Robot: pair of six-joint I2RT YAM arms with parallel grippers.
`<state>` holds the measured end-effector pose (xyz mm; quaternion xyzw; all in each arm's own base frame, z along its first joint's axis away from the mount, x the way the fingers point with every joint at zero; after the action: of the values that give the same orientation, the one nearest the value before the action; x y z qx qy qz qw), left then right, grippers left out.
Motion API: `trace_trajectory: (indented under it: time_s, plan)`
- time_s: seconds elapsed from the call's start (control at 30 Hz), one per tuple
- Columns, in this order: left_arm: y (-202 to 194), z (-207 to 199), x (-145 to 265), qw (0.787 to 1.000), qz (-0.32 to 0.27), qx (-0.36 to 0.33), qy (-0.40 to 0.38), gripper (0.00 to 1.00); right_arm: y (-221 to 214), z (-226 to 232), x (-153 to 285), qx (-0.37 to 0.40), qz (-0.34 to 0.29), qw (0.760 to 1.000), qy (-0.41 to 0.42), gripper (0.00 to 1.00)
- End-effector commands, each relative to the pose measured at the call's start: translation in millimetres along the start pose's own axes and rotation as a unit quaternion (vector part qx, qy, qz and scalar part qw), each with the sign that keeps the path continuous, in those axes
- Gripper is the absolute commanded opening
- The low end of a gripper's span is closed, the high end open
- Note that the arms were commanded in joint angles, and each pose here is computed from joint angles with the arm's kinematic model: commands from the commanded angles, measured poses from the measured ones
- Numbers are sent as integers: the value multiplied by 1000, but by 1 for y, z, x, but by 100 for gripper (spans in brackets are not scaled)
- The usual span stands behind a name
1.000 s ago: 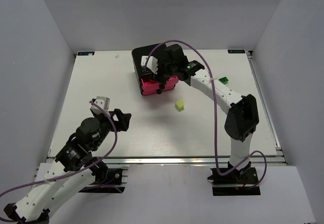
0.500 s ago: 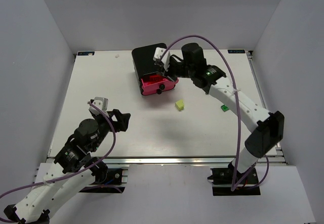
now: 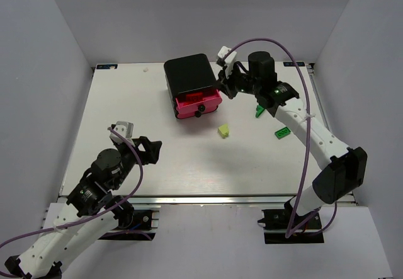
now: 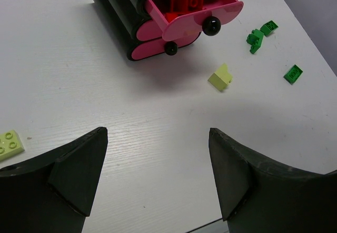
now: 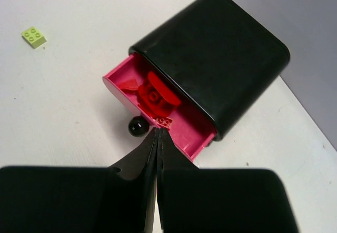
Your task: Sort the legos into containers by color
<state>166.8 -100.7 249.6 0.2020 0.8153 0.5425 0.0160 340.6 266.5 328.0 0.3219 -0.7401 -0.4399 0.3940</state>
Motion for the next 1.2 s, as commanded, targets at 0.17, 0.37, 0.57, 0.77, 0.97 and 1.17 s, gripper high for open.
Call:
trace_trajectory:
  time_s: [0.17,0.37,0.57,0.77,0.97,1.17]
  plan:
    - [-1,0,1,1000,-1,1,-2,87,-5,-23,3,-37,0,999,-13,0]
    - [-1,1,1,1000,0,0,1,87,-27,-34,-34,-42,37,998,20,0]
    - [-2,1,0,1000,3,-2,2,87,-42,-38,-66,-51,53,996,55,0]
    - [-3,0,-1,1000,6,-3,1,87,-56,-29,-80,-61,67,992,86,0]
    - [-4,0,-2,1000,8,-4,1,87,-69,-15,-91,-70,82,987,118,0]
    - [-3,0,-2,1000,7,-3,1,87,-74,-4,-99,-70,90,985,132,0]
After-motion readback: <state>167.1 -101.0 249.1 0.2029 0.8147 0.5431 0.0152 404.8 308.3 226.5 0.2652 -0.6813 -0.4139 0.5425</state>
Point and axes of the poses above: each gripper's point midway between its finger pads, its own x axis back along the fingers, its own z axis along the line the jaws close on, y = z × x, the point moved 4 cm from there along x, back along the fingers, and after that the axes turned 8 degrees about x, right-handed, at the moved point
